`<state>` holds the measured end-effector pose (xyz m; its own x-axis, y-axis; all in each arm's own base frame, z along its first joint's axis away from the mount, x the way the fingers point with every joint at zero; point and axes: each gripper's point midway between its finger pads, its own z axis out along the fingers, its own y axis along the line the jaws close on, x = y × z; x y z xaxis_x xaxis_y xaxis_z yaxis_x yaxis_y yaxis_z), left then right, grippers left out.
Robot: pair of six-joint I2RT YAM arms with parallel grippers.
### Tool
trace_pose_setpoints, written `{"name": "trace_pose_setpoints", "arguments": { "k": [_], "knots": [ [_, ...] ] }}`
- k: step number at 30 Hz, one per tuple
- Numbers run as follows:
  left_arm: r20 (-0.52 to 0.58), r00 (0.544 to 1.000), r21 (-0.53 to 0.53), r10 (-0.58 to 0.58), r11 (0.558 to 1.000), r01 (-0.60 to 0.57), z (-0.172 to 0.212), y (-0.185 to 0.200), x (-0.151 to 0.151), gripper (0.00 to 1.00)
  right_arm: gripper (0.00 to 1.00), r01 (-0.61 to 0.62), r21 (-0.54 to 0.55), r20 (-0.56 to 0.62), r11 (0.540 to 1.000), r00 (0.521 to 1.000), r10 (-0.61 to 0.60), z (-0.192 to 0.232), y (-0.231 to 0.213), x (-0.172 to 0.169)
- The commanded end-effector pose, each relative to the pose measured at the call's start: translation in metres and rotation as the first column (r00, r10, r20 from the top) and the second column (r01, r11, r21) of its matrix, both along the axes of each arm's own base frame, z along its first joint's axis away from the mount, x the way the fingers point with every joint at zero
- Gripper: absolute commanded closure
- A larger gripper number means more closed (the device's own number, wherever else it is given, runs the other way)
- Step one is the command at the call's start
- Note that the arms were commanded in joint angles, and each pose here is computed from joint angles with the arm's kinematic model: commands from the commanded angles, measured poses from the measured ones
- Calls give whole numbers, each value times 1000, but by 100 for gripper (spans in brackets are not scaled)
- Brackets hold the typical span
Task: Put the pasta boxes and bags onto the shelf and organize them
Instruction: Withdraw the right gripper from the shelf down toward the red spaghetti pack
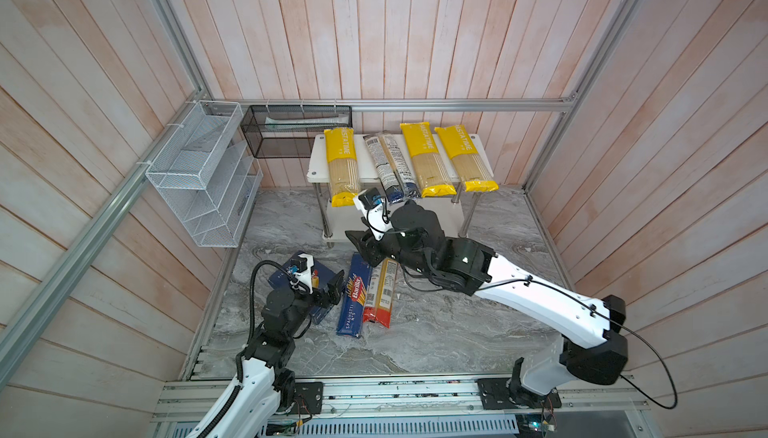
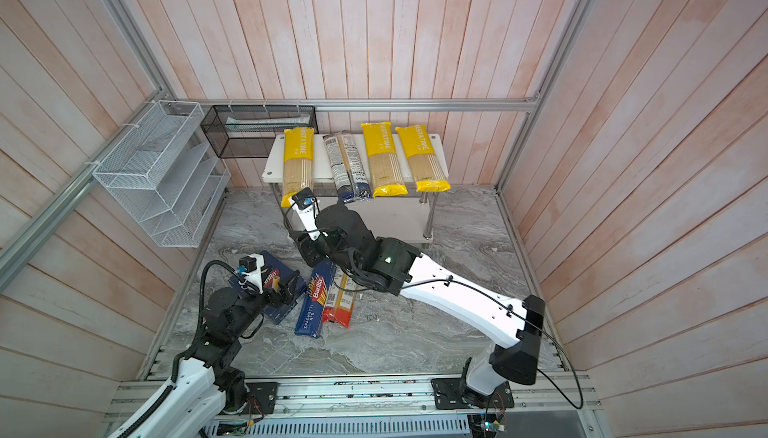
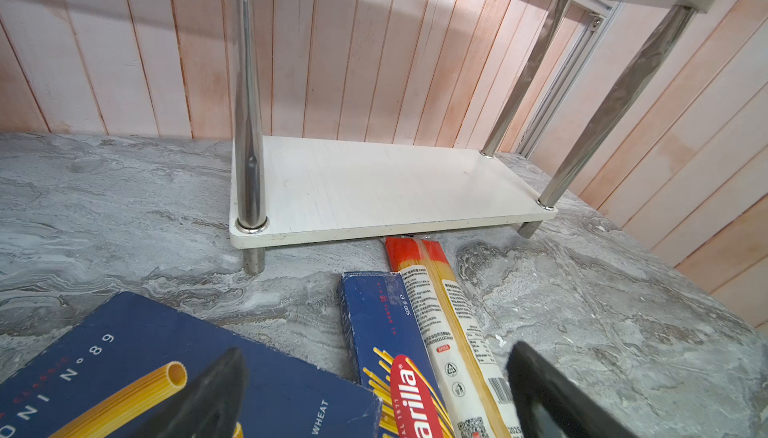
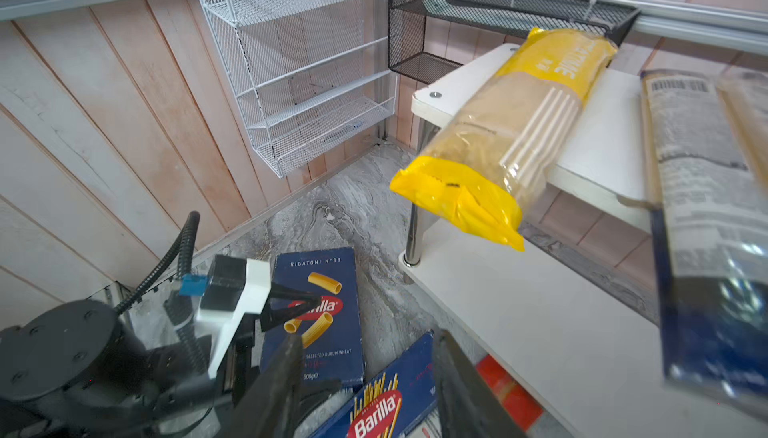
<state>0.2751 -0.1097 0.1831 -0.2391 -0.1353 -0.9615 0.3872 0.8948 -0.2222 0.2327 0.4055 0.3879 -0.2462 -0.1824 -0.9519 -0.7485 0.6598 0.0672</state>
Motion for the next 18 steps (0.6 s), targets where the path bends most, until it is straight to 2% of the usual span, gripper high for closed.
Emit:
{"name": "trace_pose_setpoints", "arguments": {
  "k": [1, 5, 9, 16, 18],
  "knots": [
    [13, 1000, 1, -23, 1000, 23, 4, -4, -1, 0, 48, 141, 32, -47, 990, 989, -139, -18, -35, 7],
    [11, 1000, 0, -10, 1000, 10, 4, -2, -1, 0, 48, 230, 54, -121, 972, 967, -222, -50, -72, -1],
    [20, 1000, -5, 3, 1000, -3, 6, 1, -2, 0, 44, 348, 12, -186, 937, 922, -340, -88, -106, -2],
    [31, 999, -31, 6, 999, -5, 8, 1, -4, 0, 39, 438, -69, -305, 896, 846, -437, -165, -132, -10],
    [22, 1000, -37, 9, 999, -8, 7, 1, -2, 0, 36, 433, -81, -348, 898, 832, -433, -183, -130, -11]
  ]
}}
